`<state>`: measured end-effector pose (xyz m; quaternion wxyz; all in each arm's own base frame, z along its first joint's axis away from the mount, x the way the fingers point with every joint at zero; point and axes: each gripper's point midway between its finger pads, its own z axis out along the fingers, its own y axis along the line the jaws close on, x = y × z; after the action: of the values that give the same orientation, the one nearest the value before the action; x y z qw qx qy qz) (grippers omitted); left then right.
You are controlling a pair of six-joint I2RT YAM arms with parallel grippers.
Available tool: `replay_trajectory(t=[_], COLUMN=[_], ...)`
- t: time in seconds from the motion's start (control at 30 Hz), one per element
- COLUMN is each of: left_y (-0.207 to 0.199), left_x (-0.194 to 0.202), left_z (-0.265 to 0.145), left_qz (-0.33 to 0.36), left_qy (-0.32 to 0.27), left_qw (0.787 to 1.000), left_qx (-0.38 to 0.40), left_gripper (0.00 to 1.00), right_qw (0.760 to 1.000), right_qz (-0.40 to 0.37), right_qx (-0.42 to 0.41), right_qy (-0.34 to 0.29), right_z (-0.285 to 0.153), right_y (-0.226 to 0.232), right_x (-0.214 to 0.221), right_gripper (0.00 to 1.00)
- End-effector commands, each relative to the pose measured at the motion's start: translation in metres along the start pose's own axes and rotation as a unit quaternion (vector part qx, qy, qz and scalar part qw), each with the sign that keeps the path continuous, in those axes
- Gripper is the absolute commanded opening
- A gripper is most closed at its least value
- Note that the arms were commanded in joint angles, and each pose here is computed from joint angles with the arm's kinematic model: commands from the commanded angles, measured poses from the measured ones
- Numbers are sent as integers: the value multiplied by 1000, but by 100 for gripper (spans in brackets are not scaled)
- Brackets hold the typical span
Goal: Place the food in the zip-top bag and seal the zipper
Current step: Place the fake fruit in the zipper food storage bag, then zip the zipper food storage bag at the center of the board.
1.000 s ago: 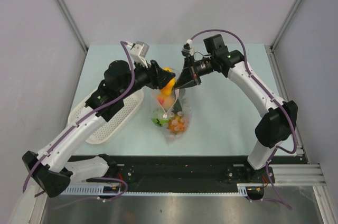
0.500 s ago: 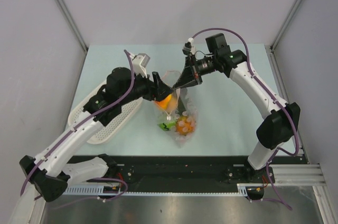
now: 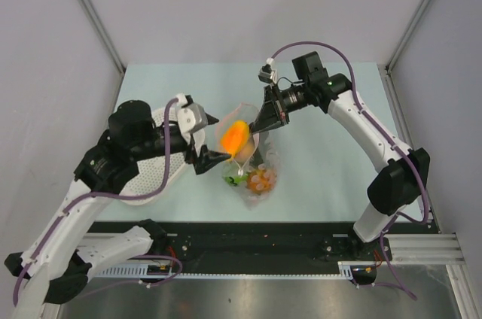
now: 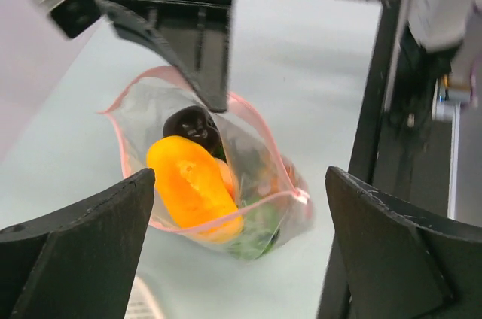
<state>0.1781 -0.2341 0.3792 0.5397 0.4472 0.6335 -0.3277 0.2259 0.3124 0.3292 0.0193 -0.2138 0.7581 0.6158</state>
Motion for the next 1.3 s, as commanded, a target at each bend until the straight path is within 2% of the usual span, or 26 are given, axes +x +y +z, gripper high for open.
replay_trajectory(t=[0.0,0.07,0.27,0.37,0.5,0.6,0.73,0.8,0.9,0.93,1.0,1.03,1.1,1.13,1.17,1.23,1.27], left_y=[-33,-36,-36,-39,-39,-36,-45,-48,-59,-62,-69,-73,-76,-79,-81,-84,-87], left_x=[22,35,62,82,103,113,129,136,137,134,129,126,118,115,110,103,101], left_z=[-11,-12,-3,-1,3,9,13,14,11,10,10,10,13,14,18,22,24], left_qz=[198,210,304,346,373,395,413,409,401,398,390,390,377,372,359,343,321], left_qy=[36,63,100,125,148,144,152,159,157,150,138,131,117,110,102,90,87], left_qw=[969,961,925,901,887,882,871,869,870,871,877,878,888,891,899,907,916], left_qx=[145,170,204,227,230,213,220,228,241,244,244,245,236,236,231,228,226], left_gripper=[95,89,82,75,73,72,66,61,47,40,32,23,14,5,1,0,0], right_qw=[998,998,998,997,997,996,995,995,994,993,993,992,991,991,990,988,986], right_qz=[-51,-54,-63,-66,-70,-76,-78,-86,-96,-101,-104,-112,-114,-119,-125,-140,-152], right_qx=[-27,-26,-24,-25,-25,-24,-27,-25,-20,-19,-17,-19,-14,-13,-10,-6,-3], right_qy=[10,13,22,24,28,35,48,50,55,56,58,59,63,63,66,68,67], right_z=[-7,-5,2,3,6,11,19,22,31,34,39,43,50,52,59,65,70], right_y=[31,32,34,35,36,36,37,38,37,36,35,39,33,33,33,34,37], right_x=[16,19,22,22,22,24,26,25,21,17,13,11,7,6,5,3,1], right_gripper=[0,0,0,0,0,0,0,0,0,0,0,0,0,0,0,0,10])
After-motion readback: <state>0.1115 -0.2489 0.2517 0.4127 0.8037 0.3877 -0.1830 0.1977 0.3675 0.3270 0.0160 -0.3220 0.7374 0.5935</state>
